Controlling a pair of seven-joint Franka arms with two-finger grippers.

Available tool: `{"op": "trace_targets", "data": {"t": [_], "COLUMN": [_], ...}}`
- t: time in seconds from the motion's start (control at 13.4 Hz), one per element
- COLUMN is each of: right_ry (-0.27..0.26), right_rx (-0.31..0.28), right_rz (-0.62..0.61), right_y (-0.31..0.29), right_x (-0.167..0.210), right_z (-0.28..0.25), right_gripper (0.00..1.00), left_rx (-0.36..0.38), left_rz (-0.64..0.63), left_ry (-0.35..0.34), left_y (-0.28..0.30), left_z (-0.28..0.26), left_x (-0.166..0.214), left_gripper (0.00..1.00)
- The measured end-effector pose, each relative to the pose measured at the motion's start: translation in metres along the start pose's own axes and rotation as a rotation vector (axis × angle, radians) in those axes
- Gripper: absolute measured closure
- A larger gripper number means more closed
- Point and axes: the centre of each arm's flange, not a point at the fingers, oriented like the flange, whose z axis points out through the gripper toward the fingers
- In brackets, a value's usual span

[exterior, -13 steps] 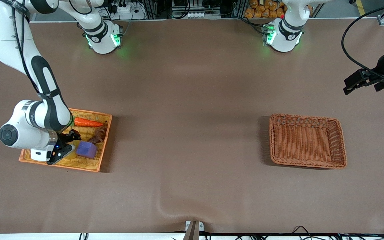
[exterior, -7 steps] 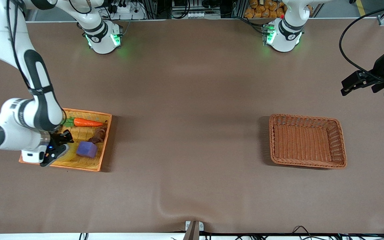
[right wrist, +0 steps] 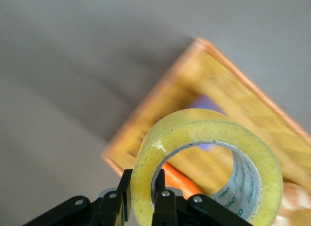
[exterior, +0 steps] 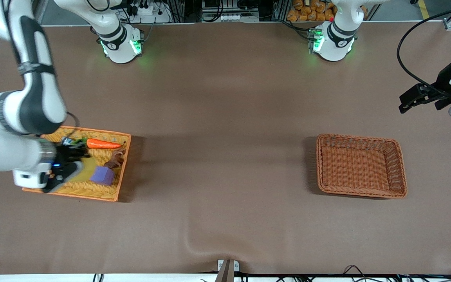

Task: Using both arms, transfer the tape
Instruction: 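Carry the tape with the right gripper and set it mid-table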

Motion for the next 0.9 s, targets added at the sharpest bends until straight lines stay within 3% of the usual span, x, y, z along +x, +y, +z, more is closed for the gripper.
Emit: {"op": "trace_targets", "data": {"t": [0.22,0.6,0.9], "right_ry": [-0.012,0.156,0.275], "right_rx": [-0.006,-0.02,0.013], "right_rz": [0.153,0.382,0.483], "right_y": [-0.128,-0.3,-0.375], "right_x": [0.051,0.12,0.162], "right_z": [0.022,0.096,0.182], "right_gripper": [0.78,0.78,0.78], "left_rx": [-0.002,-0.008,-0.009], "left_rz": [0.0,0.0,-0.004], "left_ry": [0.011,0.038,0.044], "left_y": [0.0,0.001,-0.001], "left_z": [0.001,0.007,0.011], "left_x": [0.002,0.01,0.012], "left_gripper": [0.0,0.0,0.0]}}
